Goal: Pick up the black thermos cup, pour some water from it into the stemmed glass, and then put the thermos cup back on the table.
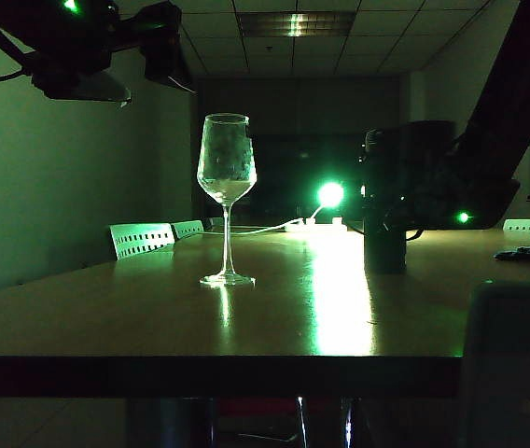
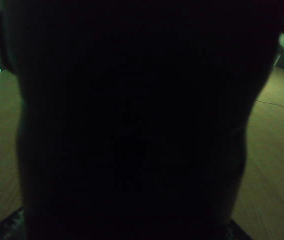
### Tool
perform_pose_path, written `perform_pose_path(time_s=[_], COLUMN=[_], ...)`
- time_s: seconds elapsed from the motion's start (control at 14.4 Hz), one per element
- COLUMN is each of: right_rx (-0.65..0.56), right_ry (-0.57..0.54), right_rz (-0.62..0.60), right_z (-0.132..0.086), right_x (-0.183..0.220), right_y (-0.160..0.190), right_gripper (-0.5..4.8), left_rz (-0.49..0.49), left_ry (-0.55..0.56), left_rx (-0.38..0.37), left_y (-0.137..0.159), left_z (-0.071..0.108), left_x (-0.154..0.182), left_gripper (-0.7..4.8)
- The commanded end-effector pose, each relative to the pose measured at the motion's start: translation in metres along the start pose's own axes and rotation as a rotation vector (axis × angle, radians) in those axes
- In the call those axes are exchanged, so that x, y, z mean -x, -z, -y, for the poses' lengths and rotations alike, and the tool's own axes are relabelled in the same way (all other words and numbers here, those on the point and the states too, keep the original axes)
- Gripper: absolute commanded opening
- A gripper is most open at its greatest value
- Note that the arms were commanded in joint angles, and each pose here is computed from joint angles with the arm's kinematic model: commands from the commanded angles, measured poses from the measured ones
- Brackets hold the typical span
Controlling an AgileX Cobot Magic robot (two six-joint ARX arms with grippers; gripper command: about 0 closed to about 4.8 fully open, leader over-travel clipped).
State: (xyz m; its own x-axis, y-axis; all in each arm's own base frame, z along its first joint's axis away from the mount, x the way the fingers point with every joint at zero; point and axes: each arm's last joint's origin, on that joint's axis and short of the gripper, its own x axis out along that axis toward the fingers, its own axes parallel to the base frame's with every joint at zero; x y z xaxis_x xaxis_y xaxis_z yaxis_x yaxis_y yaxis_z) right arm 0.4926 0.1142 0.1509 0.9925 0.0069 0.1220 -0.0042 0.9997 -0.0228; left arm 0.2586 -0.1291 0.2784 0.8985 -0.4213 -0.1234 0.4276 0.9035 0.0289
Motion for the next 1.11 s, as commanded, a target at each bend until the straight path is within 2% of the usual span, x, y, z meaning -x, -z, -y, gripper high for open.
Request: perform_pose_path(time_s=[0.07,0.21,0.28,0.35,0.42,0.49,0.77,0.9,1.11], right_rx=[-0.004,-0.002,-0.003,-0.003,-0.003,-0.003,0.007,0.017,-0.003], right_ry=[0.009,0.013,0.013,0.012,0.012,0.012,0.011,-0.003,-0.076], right_rz=[0.009,0.004,0.004,0.005,0.005,0.005,-0.006,-0.05,0.045], right_z=[0.003,0.005,0.005,0.005,0.005,0.005,0.005,0.006,0.005], right_x=[-0.002,-0.002,-0.002,-0.002,-0.002,-0.002,-0.002,0.0,0.006], right_y=[-0.003,-0.003,-0.003,-0.003,-0.003,-0.003,-0.013,-0.04,-0.092], right_gripper=[4.79,4.79,4.49,2.8,1.55,1.24,1.25,1.25,1.25], left_rz=[0.004,-0.011,-0.013,-0.015,-0.015,-0.016,-0.02,-0.02,-0.015], left_ry=[0.005,0.006,0.006,0.005,0.005,0.005,0.004,0.003,0.0], left_rx=[0.0,0.009,0.023,0.026,0.026,0.026,0.025,0.025,0.025], left_y=[-0.002,0.0,0.0,0.0,0.0,0.0,0.001,0.0,-0.001], left_z=[0.0,0.0,0.0,0.0,0.0,0.0,0.0,0.0,0.0], left_x=[0.001,0.001,0.001,0.001,0.001,0.001,0.001,0.001,0.002], left_gripper=[4.79,4.79,4.79,4.79,4.79,4.79,4.79,4.79,4.79])
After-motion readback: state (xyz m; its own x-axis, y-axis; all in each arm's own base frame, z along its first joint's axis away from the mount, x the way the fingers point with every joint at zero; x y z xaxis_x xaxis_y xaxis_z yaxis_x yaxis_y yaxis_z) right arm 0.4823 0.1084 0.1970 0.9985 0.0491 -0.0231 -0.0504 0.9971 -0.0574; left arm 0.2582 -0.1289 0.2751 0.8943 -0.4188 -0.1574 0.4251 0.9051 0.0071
